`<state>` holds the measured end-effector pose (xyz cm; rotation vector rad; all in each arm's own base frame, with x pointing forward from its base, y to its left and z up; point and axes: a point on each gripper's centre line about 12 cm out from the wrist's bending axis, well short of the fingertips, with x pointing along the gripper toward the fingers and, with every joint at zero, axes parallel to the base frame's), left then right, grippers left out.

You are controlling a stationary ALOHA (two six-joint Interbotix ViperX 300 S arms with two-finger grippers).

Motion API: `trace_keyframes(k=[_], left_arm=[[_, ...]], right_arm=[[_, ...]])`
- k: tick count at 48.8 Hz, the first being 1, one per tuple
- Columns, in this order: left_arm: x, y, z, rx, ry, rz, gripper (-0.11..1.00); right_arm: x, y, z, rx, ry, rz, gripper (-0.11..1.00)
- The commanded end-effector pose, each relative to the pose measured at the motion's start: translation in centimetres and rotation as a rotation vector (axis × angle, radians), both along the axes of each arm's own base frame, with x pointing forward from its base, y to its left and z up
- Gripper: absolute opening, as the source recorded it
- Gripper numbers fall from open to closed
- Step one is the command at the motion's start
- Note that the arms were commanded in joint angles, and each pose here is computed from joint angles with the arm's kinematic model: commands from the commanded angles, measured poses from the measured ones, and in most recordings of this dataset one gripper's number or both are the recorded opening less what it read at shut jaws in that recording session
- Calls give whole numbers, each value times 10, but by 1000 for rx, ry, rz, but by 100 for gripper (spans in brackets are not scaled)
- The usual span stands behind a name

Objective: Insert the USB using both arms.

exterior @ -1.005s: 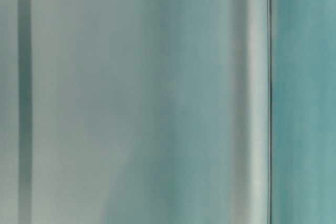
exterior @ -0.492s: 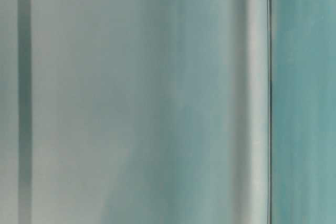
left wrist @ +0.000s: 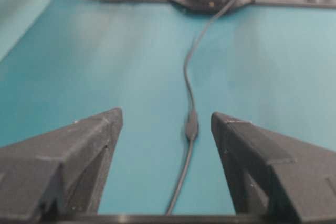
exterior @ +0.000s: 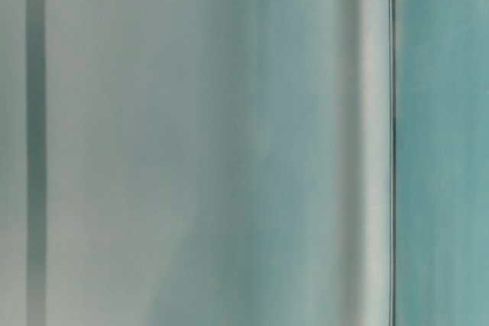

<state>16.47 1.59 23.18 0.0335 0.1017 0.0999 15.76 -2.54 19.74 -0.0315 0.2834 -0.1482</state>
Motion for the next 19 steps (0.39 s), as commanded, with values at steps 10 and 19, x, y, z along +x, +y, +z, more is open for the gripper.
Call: trace_keyframes(k=[10,19], left_arm=[[0,-6,9,21,-156,-28,85],[-3,-8,2,24,-182,-34,85]], right_arm=[[2,9,1,21,-23,70,82],[-5,11,-22,33,31,77,82]])
